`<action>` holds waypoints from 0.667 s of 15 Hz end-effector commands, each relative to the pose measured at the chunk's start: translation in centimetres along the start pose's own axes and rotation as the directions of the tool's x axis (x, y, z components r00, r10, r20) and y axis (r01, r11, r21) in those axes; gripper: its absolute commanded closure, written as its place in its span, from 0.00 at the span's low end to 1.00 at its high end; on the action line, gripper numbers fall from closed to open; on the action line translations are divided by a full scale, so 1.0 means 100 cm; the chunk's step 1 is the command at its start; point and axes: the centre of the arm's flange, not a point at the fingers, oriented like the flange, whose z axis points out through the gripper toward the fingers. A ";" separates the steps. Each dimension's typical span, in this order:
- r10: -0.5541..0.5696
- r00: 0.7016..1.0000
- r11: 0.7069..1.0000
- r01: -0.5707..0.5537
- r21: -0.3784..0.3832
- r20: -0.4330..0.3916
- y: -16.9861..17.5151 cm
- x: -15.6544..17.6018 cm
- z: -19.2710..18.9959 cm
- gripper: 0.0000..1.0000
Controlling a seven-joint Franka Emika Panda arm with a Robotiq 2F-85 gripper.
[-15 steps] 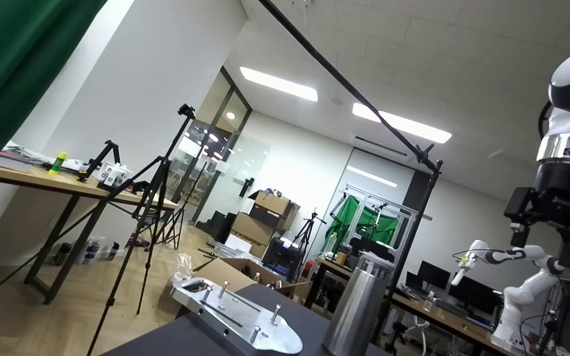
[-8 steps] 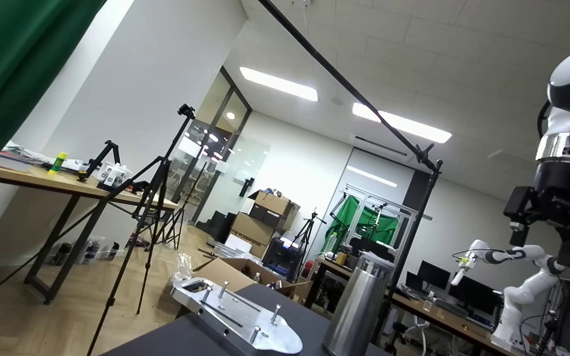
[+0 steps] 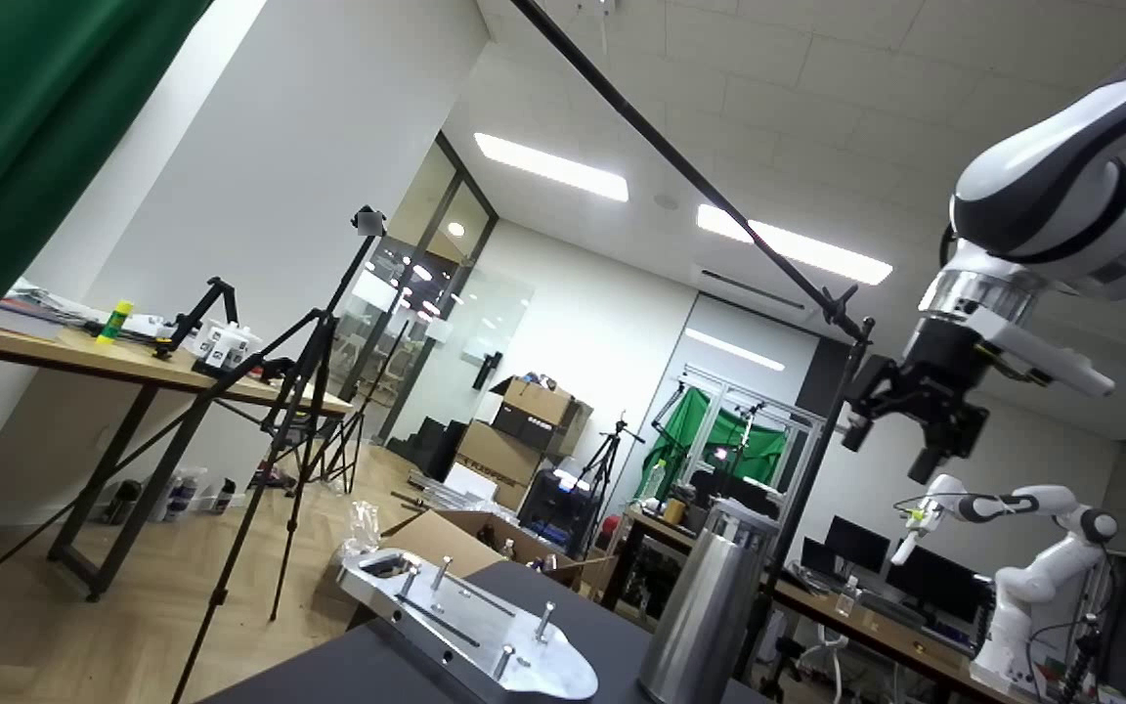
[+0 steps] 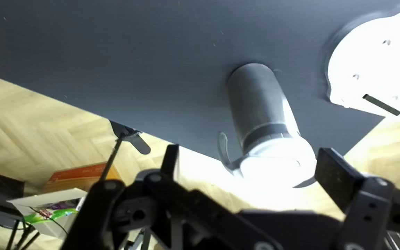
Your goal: Open the lid on the top of the flask, close it, and then open it again
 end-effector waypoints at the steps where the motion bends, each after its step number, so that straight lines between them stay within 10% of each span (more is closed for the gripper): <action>1: -0.069 0.995 0.997 0.067 -0.030 -0.072 -0.025 0.052 0.029 0.00; 9: -0.139 0.986 0.990 0.137 -0.027 -0.090 -0.055 0.087 0.086 0.00; 10: -0.141 0.986 0.990 0.138 -0.038 -0.094 -0.056 0.090 0.089 0.25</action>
